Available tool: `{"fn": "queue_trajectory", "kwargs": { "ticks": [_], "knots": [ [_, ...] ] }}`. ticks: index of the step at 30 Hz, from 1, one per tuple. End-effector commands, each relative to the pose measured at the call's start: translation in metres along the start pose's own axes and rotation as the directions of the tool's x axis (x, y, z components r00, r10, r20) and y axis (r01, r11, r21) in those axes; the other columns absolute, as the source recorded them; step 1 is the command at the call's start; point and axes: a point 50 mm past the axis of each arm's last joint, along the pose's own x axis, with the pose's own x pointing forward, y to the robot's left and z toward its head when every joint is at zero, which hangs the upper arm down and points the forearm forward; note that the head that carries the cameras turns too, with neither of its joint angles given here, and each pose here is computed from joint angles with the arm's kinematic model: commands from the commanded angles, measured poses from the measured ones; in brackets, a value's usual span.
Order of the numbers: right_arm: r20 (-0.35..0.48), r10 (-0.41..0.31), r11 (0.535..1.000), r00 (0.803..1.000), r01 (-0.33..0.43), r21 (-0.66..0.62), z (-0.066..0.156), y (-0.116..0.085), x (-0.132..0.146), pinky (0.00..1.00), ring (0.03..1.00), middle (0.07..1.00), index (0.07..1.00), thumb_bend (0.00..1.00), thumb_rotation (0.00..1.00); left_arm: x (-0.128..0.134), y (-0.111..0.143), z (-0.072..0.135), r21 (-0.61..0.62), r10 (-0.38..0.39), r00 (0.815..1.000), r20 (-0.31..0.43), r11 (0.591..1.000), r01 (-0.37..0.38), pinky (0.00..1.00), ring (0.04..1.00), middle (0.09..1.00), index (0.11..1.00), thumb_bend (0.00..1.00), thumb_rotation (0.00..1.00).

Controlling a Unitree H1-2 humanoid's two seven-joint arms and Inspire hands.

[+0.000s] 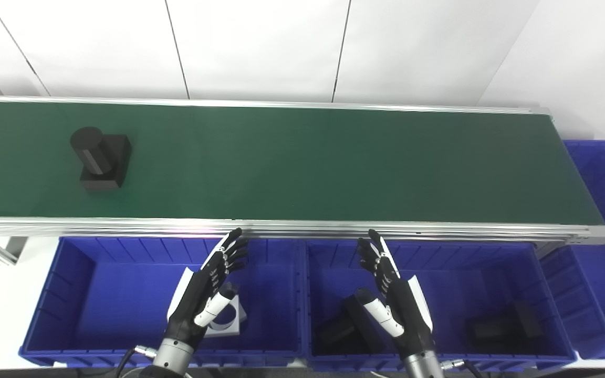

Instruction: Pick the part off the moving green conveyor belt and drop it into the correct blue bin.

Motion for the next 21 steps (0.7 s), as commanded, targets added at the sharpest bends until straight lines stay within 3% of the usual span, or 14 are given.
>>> {"fn": "queue_trajectory", "kwargs": {
  "ticks": [1,13,21],
  "knots": [
    [0.081,0.003,1.000,0.997,-0.003,-0.003,0.010,0.000,0.005,0.89,0.924,0.931,1.000,0.70,0.80,0.006,0.002,0.009,0.014,0.008,0.998,0.067,1.000,-0.009,0.82,0.866,0.896,0.926,0.76,0.86],
    [0.063,0.001,1.000,0.998,-0.002,0.016,0.005,-0.005,0.003,0.91,0.939,0.945,1.000,0.70,0.79,0.007,-0.004,0.003,0.005,-0.001,0.999,0.042,1.000,0.001,0.83,0.859,0.886,0.913,0.76,0.84],
    [0.054,0.001,1.000,0.999,-0.002,0.026,0.003,-0.014,-0.002,0.93,0.953,0.955,1.000,0.64,0.80,0.010,-0.016,-0.001,0.053,0.017,0.999,0.034,0.998,-0.019,0.76,0.826,0.863,0.885,0.80,0.80]
  ]
}}
